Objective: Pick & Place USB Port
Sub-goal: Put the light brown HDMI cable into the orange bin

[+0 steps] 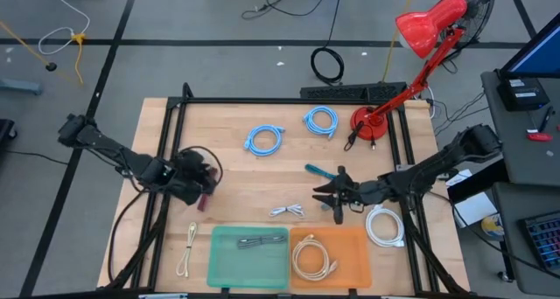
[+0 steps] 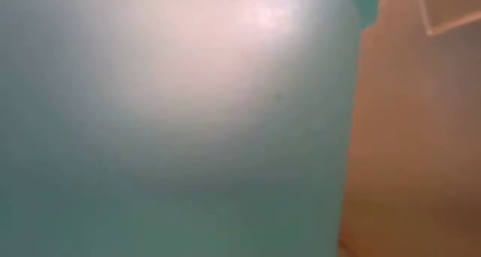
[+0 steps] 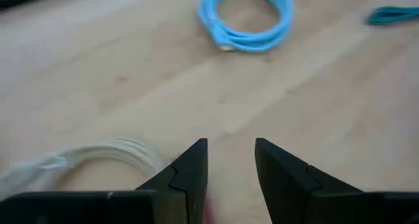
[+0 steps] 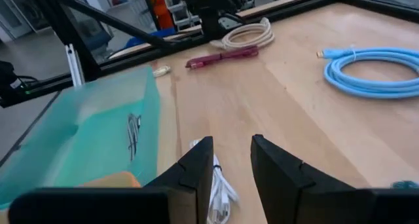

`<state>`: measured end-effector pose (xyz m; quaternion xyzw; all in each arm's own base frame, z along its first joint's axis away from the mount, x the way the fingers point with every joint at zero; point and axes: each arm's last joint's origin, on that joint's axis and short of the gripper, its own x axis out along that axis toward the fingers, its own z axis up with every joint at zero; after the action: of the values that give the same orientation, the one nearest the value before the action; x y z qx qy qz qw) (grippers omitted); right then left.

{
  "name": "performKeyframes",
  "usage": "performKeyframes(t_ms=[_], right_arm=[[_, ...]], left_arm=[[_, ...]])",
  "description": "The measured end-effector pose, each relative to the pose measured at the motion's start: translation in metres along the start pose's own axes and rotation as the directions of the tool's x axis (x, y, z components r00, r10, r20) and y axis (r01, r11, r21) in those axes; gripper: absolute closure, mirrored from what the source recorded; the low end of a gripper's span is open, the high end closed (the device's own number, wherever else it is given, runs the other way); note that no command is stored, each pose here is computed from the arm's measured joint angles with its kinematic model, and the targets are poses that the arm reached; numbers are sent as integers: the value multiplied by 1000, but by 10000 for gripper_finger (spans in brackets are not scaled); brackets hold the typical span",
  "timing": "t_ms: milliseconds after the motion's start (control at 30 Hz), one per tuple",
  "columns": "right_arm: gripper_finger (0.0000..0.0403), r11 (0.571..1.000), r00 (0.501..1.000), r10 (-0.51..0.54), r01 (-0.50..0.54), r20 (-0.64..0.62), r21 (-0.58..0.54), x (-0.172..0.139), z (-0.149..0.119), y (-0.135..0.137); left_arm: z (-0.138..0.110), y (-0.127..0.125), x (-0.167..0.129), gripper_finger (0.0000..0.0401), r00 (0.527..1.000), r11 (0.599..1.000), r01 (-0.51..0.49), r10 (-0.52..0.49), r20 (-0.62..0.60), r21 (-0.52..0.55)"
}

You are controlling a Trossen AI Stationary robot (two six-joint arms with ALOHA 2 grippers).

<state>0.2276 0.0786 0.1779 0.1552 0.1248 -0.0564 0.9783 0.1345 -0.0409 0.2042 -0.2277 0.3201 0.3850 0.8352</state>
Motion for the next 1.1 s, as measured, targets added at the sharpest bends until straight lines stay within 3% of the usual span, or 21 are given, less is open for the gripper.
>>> performKeyframes(t_ms=[167,267,400,633,733,967,1100], right_arm=[[310,1000,1000,21,-22,20,5,8,-7,4],[310,1000,999,31,-31,27,4,11,-10,5],[310,998,997,58,-59,40,7,15,-12,6],[310,997,995,71,-71,72,3,17,-11,8],[310,997,994,74,-74,80,-2,17,-10,8],[310,997,993,79,-78,93,-10,17,-9,8],[310,997,993,78,-77,92,-10,17,-9,8]], left_arm=[[1,9,5,272,996,988,-82,86,26,-128],[-3,15,12,272,992,970,-127,122,-37,-206],[-8,28,25,272,974,947,-222,206,-95,-230],[4,39,38,272,950,904,-308,274,-152,-295],[8,43,43,272,941,895,-327,278,-195,-302],[2,50,68,272,957,916,-245,176,-230,-318],[-1,60,78,272,952,916,-245,166,-256,-317]])
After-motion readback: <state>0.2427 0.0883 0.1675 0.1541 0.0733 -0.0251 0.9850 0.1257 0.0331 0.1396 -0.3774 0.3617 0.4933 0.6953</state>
